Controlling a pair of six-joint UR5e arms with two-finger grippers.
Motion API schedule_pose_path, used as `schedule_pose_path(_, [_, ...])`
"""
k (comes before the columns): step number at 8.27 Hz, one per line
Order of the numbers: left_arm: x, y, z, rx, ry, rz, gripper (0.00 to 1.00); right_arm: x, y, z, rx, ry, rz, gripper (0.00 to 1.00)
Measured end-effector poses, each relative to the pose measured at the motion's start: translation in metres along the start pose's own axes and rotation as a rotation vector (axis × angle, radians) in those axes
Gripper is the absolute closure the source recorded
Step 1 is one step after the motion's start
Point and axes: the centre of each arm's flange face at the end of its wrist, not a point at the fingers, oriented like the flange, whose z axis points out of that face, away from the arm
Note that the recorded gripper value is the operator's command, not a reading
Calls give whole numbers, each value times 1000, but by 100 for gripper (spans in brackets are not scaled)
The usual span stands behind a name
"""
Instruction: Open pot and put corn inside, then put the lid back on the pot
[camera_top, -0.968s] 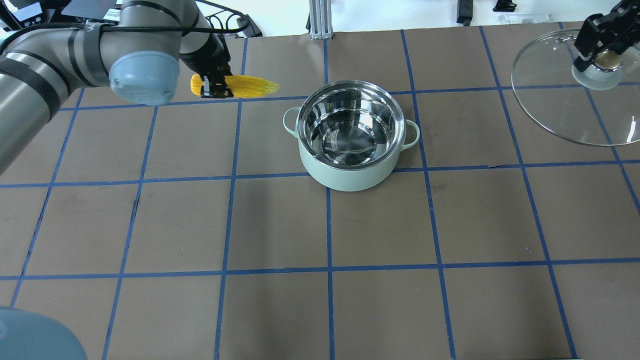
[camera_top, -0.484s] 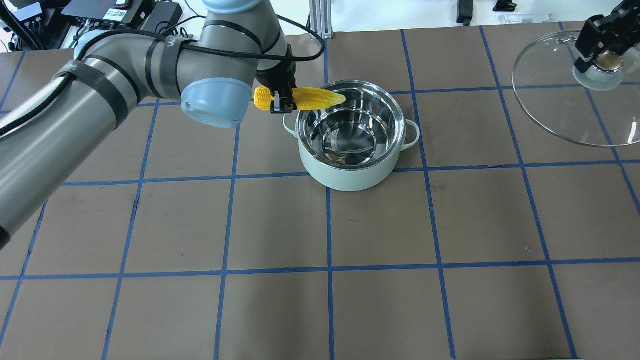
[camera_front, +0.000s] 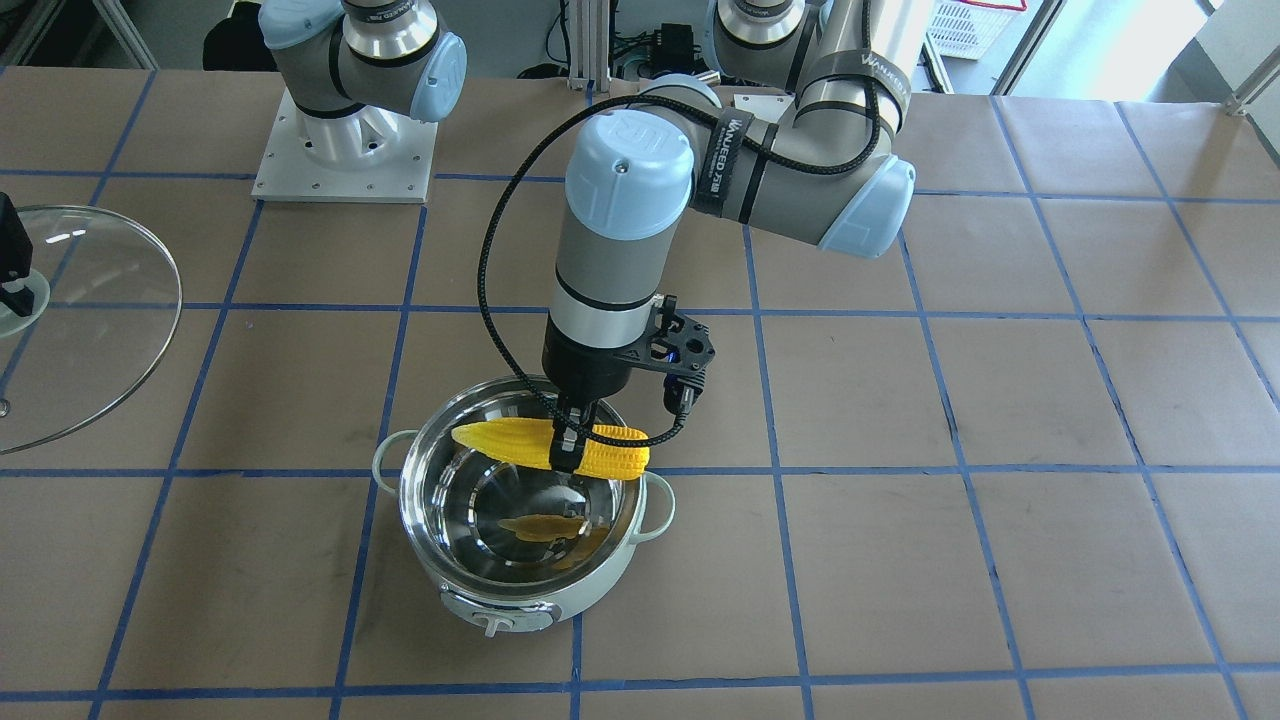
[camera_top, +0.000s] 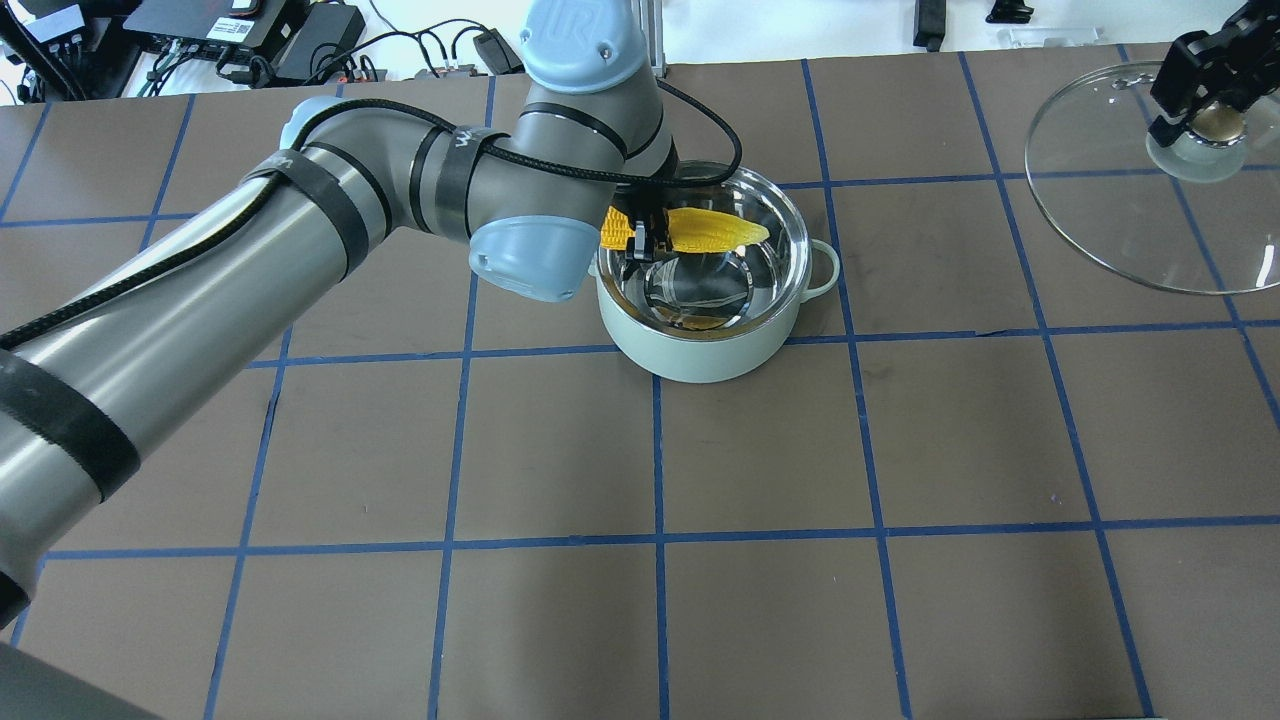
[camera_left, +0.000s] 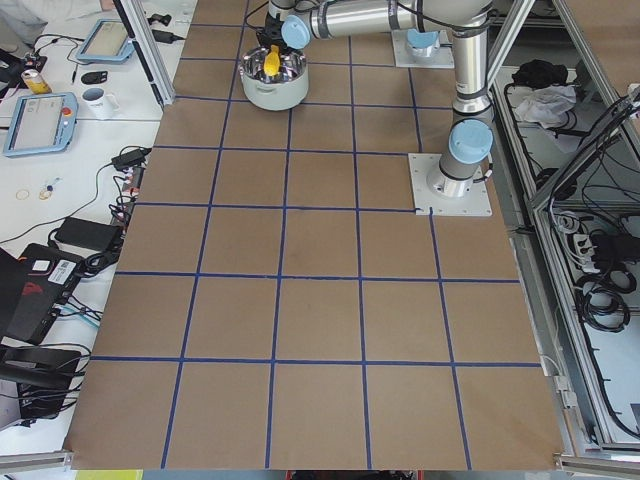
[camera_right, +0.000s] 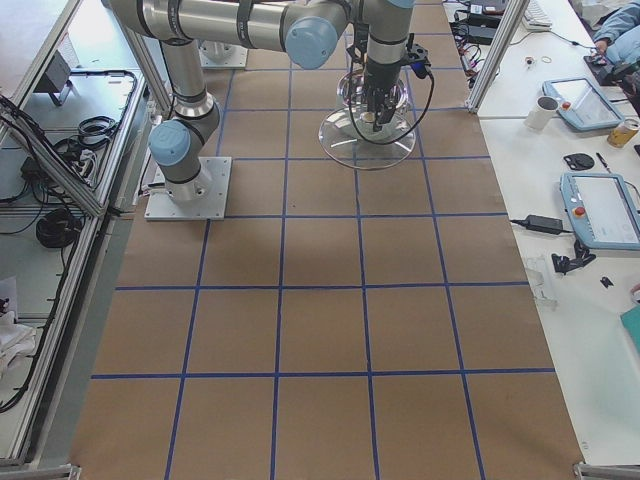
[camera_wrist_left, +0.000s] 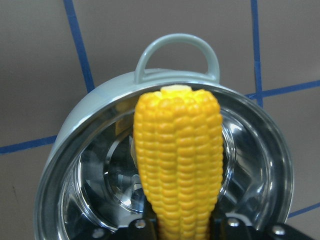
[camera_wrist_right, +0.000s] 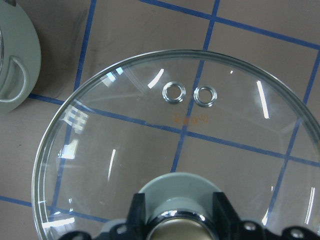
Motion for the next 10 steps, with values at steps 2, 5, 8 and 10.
schedule_pose_path(2, [2,7,19,-9,15,16,81,0,0,0,1,0,0,83])
schedule_pose_path(5, [7,8,42,-13,37,23,12,0,0,0,0,-1,1,83])
schedule_pose_path(8, [8,8,43,-15,49,33,11,0,0,0,-1,-1,0,83])
schedule_pose_path(10, [9,8,27,-17,74,66,10,0,0,0,0,0,2,84])
